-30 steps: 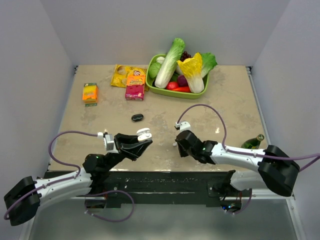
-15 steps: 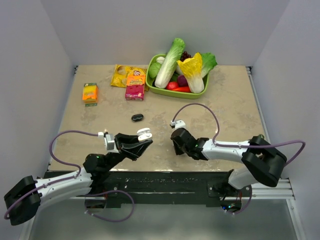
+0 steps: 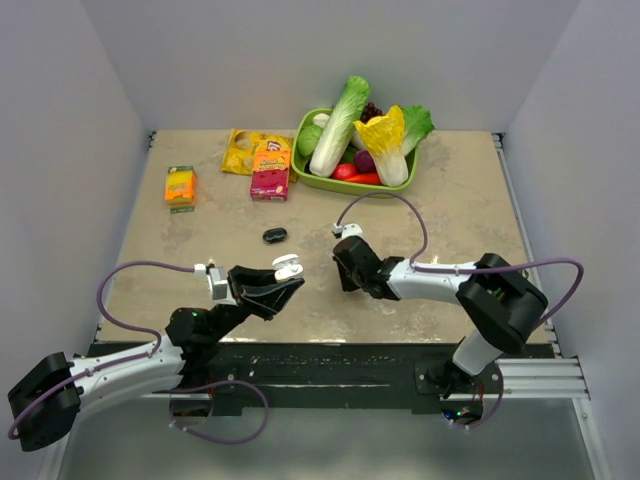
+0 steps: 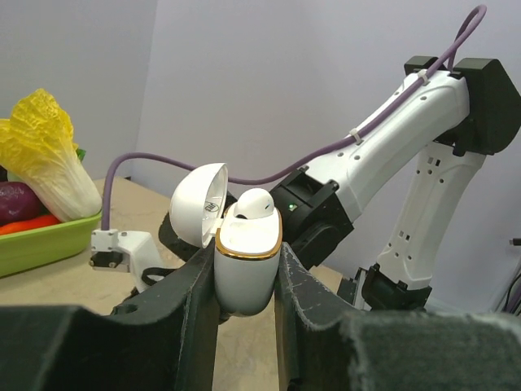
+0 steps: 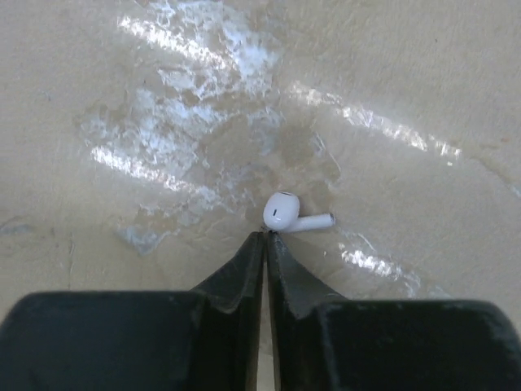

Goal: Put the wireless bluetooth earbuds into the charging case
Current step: Adjust the earbud at the center of the board.

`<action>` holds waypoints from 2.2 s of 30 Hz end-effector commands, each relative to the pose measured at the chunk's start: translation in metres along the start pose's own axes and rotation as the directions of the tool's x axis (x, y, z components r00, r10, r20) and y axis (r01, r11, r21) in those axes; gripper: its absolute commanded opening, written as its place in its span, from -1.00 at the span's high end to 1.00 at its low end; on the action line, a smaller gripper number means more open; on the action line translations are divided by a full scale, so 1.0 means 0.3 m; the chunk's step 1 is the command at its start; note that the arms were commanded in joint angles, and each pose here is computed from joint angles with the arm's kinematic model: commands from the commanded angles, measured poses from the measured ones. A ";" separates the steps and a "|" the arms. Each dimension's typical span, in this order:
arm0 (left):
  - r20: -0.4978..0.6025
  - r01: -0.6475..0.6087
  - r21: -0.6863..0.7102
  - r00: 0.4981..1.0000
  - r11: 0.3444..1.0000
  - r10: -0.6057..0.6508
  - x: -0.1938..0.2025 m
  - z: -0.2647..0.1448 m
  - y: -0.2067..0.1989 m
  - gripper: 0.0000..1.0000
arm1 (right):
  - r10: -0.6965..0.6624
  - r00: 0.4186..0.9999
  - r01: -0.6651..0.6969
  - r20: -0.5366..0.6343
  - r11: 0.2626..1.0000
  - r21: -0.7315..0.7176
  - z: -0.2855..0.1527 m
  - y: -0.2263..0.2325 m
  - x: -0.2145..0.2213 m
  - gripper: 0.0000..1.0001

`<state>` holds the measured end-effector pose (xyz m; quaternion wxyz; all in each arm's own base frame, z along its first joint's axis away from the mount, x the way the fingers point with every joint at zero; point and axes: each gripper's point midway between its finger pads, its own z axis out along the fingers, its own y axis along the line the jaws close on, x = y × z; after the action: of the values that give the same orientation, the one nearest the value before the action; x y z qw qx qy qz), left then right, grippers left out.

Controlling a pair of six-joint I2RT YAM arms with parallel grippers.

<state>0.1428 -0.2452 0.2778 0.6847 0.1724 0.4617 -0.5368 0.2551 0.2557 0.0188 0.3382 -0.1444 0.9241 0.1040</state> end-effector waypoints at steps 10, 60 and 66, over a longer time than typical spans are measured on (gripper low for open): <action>-0.067 -0.007 -0.020 0.998 1.000 0.005 0.099 -0.073 0.029 1.00 | -0.010 0.995 0.021 0.102 0.993 -0.113 -0.012 0.108 -0.226 0.08; -0.080 0.024 -0.029 0.996 0.999 -0.027 0.123 -0.106 0.032 1.00 | 0.098 0.995 -0.098 0.028 0.995 -0.015 -0.065 -0.059 -0.088 0.46; -0.074 0.020 -0.036 0.997 0.999 -0.023 0.117 -0.110 0.036 1.00 | 0.063 0.995 -0.059 0.074 0.997 -0.056 -0.117 -0.020 -0.195 0.05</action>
<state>0.1426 -0.2441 0.2792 0.6853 0.1699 0.4605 -0.5380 0.2615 0.2400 0.0495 0.3341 -0.1125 0.9257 0.1372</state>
